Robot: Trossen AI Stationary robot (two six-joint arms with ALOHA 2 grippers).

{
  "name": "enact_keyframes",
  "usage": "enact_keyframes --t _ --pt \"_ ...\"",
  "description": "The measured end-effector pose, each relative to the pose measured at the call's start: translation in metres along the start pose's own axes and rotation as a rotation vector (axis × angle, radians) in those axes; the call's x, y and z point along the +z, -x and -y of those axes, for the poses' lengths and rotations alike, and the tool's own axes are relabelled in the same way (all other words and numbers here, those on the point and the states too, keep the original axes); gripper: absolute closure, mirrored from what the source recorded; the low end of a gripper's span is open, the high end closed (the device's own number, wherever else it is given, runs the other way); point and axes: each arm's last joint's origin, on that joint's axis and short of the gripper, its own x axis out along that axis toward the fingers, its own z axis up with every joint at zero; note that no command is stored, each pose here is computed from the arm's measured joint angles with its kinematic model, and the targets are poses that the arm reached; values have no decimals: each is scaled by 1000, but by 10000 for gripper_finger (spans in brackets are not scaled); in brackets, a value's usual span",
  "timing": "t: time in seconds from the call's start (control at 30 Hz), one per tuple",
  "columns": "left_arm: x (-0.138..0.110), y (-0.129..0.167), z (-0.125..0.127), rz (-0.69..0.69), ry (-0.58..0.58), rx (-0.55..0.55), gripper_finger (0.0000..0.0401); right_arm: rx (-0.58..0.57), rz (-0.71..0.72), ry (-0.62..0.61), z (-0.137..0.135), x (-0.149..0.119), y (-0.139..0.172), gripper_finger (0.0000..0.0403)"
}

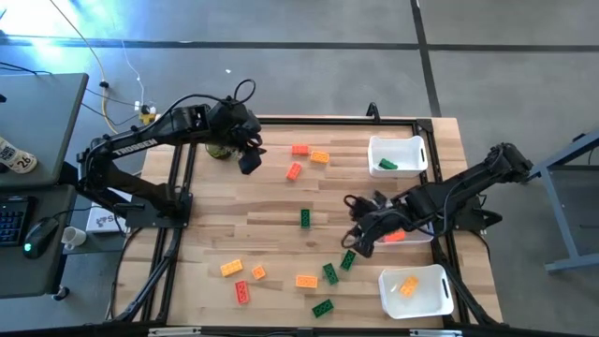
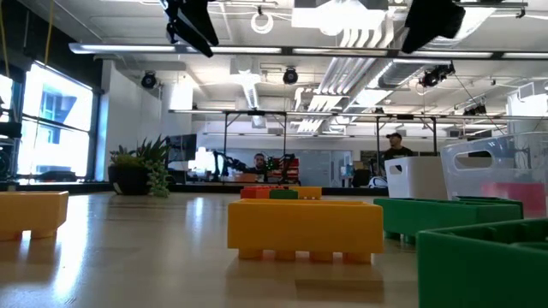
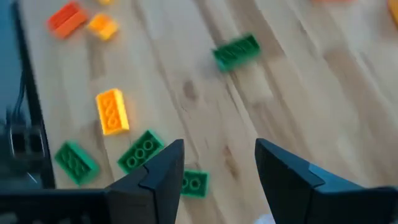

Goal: Sort & place blocks by color
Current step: Put the green game piece into the top white bin

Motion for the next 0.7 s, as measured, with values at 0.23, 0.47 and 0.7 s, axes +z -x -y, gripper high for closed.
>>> enact_keyframes --t 0.23,0.47,0.7 --pt "0 0 0 -3 23 0 172 60 16 372 -4 3 0 219" --pt "0 0 0 -4 23 0 172 118 -31 676 -13 0 -17 219" --pt "0 0 0 -4 26 0 172 160 -126 896 -22 -7 -48 219"
